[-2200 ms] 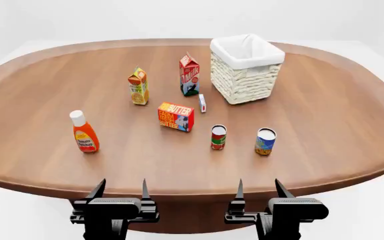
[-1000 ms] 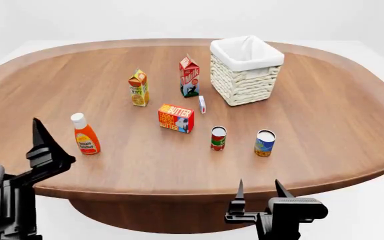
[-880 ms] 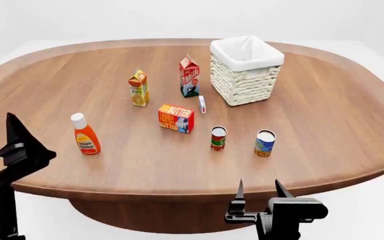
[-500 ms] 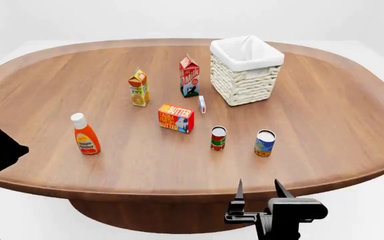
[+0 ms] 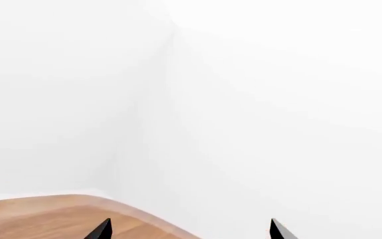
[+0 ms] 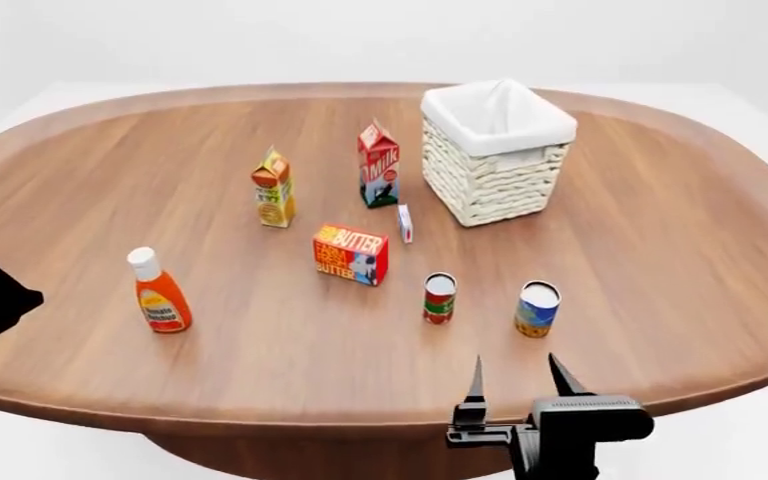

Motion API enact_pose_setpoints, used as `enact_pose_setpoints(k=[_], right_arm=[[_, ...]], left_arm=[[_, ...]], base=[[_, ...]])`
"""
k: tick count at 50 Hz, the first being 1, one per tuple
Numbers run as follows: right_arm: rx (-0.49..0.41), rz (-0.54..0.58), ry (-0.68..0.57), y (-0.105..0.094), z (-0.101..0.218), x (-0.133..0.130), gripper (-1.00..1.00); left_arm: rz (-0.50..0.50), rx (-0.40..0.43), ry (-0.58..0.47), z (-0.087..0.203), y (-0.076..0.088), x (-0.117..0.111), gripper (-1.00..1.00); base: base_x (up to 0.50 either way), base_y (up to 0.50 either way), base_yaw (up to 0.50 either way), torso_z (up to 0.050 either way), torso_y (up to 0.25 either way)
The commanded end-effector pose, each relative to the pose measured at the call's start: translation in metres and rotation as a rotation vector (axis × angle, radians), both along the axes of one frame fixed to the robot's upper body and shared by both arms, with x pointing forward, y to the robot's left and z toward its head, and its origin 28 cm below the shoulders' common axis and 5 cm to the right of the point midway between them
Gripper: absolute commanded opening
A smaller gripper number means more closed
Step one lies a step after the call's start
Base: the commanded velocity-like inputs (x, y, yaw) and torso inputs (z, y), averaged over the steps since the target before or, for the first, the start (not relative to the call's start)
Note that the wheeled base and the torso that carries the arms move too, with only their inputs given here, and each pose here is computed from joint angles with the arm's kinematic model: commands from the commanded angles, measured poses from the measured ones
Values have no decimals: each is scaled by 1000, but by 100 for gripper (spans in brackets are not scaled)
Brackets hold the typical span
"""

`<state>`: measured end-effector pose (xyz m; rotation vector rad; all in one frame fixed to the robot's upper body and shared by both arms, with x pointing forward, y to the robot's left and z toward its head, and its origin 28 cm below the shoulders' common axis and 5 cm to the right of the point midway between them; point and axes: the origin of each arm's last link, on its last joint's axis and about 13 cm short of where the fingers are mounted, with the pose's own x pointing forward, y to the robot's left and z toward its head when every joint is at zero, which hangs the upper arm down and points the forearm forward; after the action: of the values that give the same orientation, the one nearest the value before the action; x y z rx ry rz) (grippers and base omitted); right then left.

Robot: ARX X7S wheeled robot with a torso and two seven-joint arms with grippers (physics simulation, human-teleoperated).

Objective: Pick up the cream cheese box and the butter, and put them in the basket.

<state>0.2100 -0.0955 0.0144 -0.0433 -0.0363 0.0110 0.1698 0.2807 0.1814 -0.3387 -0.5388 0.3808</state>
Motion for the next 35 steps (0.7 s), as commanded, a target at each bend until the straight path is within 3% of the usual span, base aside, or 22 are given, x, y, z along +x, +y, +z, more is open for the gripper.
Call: enact_pose_setpoints(k=[1,21,35], right_arm=[[-6,2,-12,0,-1,0,100],[-4,2,-6,1,1,-1,100],[-2,6,-18,0,1,-1,100]], left_arm=[[-5,-1,0,0,0,-1,100],[-5,0,0,0,0,-1,100],[-2,-7,-3,0,1,-1,100]], base=[[281,0,0,0,0],[234,0,0,0,0],[23,0,0,0,0]])
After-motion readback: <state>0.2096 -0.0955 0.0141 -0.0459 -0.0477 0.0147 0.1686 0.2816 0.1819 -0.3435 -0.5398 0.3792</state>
